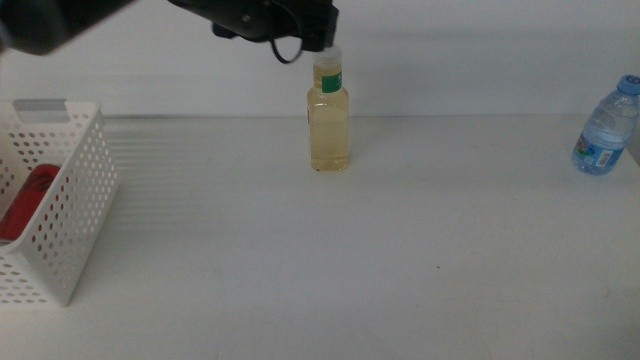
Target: Use arms to grab the bottles and put them into the dustbin to the left of the table.
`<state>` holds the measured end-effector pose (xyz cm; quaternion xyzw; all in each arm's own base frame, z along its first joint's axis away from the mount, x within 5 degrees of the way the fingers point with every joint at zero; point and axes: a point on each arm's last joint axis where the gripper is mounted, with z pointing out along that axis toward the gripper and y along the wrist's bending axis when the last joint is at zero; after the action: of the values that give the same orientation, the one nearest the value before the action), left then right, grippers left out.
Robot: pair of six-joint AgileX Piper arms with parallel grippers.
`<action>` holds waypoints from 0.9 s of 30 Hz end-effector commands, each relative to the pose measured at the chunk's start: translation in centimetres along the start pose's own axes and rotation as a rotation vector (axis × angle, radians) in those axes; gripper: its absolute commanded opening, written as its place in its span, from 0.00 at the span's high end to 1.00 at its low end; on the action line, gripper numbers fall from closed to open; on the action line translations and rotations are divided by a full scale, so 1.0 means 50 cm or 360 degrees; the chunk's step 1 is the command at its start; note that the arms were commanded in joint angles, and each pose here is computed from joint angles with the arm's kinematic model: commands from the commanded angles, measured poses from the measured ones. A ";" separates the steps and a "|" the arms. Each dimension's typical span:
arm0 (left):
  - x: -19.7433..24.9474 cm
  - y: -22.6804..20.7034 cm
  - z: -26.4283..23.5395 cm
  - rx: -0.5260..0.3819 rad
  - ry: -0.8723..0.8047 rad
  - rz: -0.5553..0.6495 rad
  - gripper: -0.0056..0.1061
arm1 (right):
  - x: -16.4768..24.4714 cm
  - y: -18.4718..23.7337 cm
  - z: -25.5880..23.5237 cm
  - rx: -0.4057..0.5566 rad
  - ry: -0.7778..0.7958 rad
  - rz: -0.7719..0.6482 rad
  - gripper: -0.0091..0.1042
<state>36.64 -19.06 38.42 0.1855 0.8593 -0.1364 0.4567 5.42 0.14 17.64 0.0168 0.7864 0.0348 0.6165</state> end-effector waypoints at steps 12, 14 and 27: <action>0.028 -0.005 0.067 0.0037 -0.0638 -0.0048 0.14 | -0.021 0.001 -0.006 -0.0001 -0.0173 -0.0028 0.36; 0.046 0.000 0.078 0.0029 -0.0722 -0.0048 0.14 | -0.021 0.001 -0.006 -0.0001 -0.0173 -0.0028 0.36; 0.161 0.012 0.202 0.0007 -0.0853 -0.0031 0.14 | -0.021 0.001 -0.006 -0.0001 -0.0173 -0.0028 0.36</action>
<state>40.19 -21.01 22.52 0.1551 0.7649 -0.1665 0.6026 5.42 0.14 17.64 0.0168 0.7864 0.0348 0.6165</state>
